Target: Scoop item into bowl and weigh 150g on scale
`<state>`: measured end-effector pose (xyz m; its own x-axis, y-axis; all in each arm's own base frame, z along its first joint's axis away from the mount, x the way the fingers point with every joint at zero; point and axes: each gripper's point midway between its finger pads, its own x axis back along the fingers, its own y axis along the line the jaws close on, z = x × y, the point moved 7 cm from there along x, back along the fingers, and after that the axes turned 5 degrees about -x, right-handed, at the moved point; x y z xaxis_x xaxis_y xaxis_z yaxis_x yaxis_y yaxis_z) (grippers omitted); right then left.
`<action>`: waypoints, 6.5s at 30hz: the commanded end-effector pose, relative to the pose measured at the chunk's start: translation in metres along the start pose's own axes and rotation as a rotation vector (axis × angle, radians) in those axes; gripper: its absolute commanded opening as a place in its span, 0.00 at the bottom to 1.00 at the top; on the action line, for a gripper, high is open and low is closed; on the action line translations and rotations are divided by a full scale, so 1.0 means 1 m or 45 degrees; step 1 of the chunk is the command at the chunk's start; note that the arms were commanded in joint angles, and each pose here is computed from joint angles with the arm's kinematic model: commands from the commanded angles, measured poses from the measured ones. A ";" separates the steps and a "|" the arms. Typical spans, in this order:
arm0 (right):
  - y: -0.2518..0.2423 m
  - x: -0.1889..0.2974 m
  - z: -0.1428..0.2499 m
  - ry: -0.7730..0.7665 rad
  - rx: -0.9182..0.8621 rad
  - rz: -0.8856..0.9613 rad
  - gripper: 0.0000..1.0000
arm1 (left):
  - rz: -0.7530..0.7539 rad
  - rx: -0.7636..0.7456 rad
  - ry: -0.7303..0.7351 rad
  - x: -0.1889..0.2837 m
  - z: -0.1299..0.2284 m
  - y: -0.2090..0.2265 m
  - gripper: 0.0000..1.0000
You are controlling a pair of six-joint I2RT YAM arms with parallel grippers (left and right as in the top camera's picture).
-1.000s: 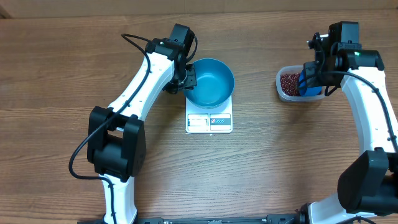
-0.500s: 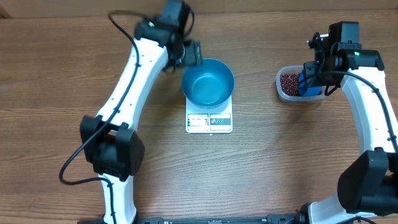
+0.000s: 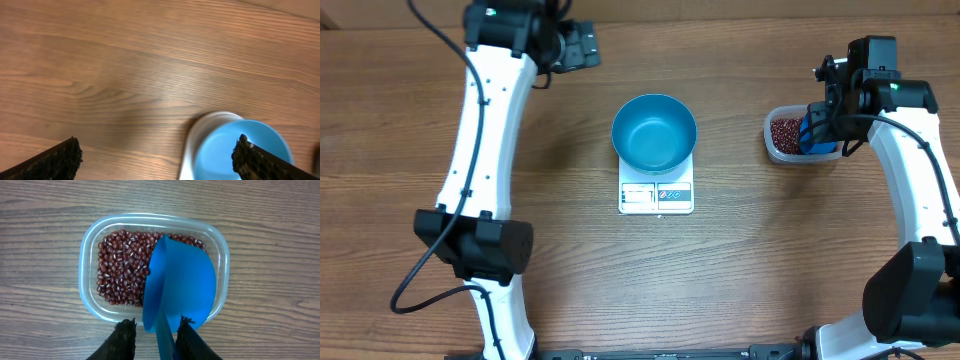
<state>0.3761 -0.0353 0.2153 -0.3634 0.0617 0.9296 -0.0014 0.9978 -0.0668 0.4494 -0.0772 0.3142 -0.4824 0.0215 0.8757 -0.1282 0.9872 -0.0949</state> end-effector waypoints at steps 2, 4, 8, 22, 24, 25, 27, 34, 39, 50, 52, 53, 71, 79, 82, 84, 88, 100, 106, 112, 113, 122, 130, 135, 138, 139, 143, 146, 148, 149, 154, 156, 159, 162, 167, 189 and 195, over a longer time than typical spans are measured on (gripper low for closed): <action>-0.004 0.001 0.002 0.002 -0.009 0.038 0.28 | -0.032 -0.003 -0.016 0.009 -0.003 0.011 1.00; -0.006 0.001 0.002 0.003 -0.041 0.072 0.28 | -0.033 -0.001 -0.016 0.009 -0.003 0.012 1.00; -0.008 0.001 0.001 -0.005 -0.140 0.084 0.27 | -0.033 -0.001 -0.016 0.009 -0.003 0.012 1.00; -0.003 -0.002 -0.008 -0.061 -0.288 0.010 0.20 | -0.033 0.000 -0.016 0.009 -0.003 0.012 1.00; -0.002 -0.005 -0.006 -0.041 -0.288 0.010 0.19 | -0.033 0.000 -0.016 0.009 -0.003 0.012 1.00; -0.002 -0.008 -0.005 -0.027 -0.287 0.011 0.19 | -0.033 0.000 -0.016 0.009 -0.003 0.012 1.00; -0.002 -0.013 -0.004 -0.007 -0.286 0.011 0.19 | -0.033 0.000 -0.016 0.009 -0.003 0.012 1.00; -0.002 -0.021 -0.005 0.011 -0.286 0.011 0.06 | -0.033 0.000 -0.016 0.009 -0.003 0.012 1.00; -0.002 -0.021 -0.004 0.014 -0.286 0.012 0.07 | -0.033 0.000 -0.016 0.009 -0.003 0.012 0.99; -0.009 0.007 -0.024 -0.061 -0.187 0.061 0.04 | -0.033 0.000 -0.016 0.009 -0.003 0.012 1.00; -0.009 0.023 -0.030 -0.069 -0.116 0.057 0.04 | -0.033 0.000 -0.016 0.009 -0.003 0.012 1.00; -0.009 0.031 -0.032 -0.072 -0.097 0.050 0.04 | -0.033 0.000 -0.016 0.009 -0.003 0.012 1.00; -0.008 0.042 -0.028 0.113 0.085 0.021 0.04 | -0.033 0.000 -0.016 0.009 -0.003 0.012 0.99; -0.016 -0.004 -0.032 0.226 0.160 0.111 0.04 | -0.033 0.000 -0.016 0.009 -0.003 0.012 0.99; -0.015 -0.026 -0.034 0.260 0.153 0.104 0.04 | -0.033 0.000 -0.016 0.009 -0.003 0.012 1.00; -0.013 -0.038 -0.030 0.310 0.160 0.094 0.04 | -0.033 0.000 -0.016 0.009 -0.003 0.012 1.00; 0.000 -0.056 -0.020 0.380 0.155 -0.034 0.04 | -0.033 0.000 -0.016 0.009 -0.003 0.012 1.00; 0.017 -0.058 -0.012 0.417 -0.015 -0.216 0.04 | -0.033 0.000 -0.016 0.009 -0.003 0.012 1.00; 0.021 -0.058 -0.014 0.403 -0.025 -0.269 0.04 | -0.024 0.002 -0.052 0.009 -0.008 0.010 0.99; 0.023 -0.059 -0.013 0.415 -0.133 -0.283 0.04 | 0.039 -0.002 -0.026 0.009 -0.005 0.005 1.00; 0.023 -0.059 -0.013 0.416 -0.146 -0.280 0.04 | 0.058 -0.018 -0.006 0.009 -0.003 0.004 1.00; 0.024 -0.062 -0.014 0.399 -0.248 -0.410 0.04 | 0.092 -0.131 0.030 0.038 0.012 0.006 1.00; -0.011 -0.052 -0.015 0.308 -0.435 -0.802 0.04 | 0.186 -0.239 0.079 0.067 0.029 0.003 1.00; -0.027 -0.056 -0.004 0.291 -0.484 -0.900 0.04 | 0.359 -0.338 0.149 0.069 0.040 -0.011 0.99; -0.034 -0.057 -0.001 0.280 -0.516 -0.921 0.04 | 0.361 -0.373 0.224 0.061 0.052 -0.021 1.00; -0.034 -0.057 -0.001 0.280 -0.517 -0.920 0.04 | 0.361 -0.391 0.263 0.055 0.059 -0.026 1.00; -0.034 -0.057 -0.001 0.278 -0.516 -0.920 0.04 | 0.366 -0.456 0.390 0.029 0.084 -0.047 1.00; -0.034 -0.057 -0.001 0.279 -0.516 -0.918 0.04 | 0.368 -0.496 0.449 0.008 0.103 -0.062 0.99; -0.036 -0.058 0.001 0.292 -0.513 -0.889 0.04 | 0.337 -0.491 0.445 -0.001 0.116 -0.068 0.99; -0.036 -0.059 0.002 0.299 -0.513 -0.878 0.04 | 0.320 -0.485 0.430 -0.001 0.119 -0.068 1.00; -0.037 -0.059 0.002 0.306 -0.512 -0.867 0.04 | 0.309 -0.460 0.268 0.022 0.148 -0.057 0.99; -0.037 -0.059 0.002 0.302 -0.510 -0.866 0.04 | 0.315 -0.452 0.253 0.019 0.162 -0.050 1.00; -0.037 -0.059 0.001 0.295 -0.508 -0.865 0.04 | 0.287 -0.428 0.322 0.001 0.183 -0.042 1.00; -0.037 -0.060 0.001 0.294 -0.508 -0.864 0.04 | 0.272 -0.409 0.391 -0.028 0.208 -0.038 1.00; -0.038 -0.060 0.002 0.303 -0.509 -0.841 0.04 | 0.263 -0.467 0.361 -0.054 0.231 -0.043 1.00; -0.040 -0.061 0.003 0.305 -0.504 -0.822 0.04 | 0.207 -0.539 0.292 -0.059 0.240 -0.054 1.00; -0.040 -0.062 0.002 0.301 -0.503 -0.821 0.04 | 0.275 -0.577 0.289 -0.058 0.247 -0.067 1.00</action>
<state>0.3972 -0.0812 0.1632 -0.2071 -0.5677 0.7968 0.2033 0.7717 0.6026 0.2789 -0.1741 0.1536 -0.2607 0.1864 0.9473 0.3364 0.9372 -0.0918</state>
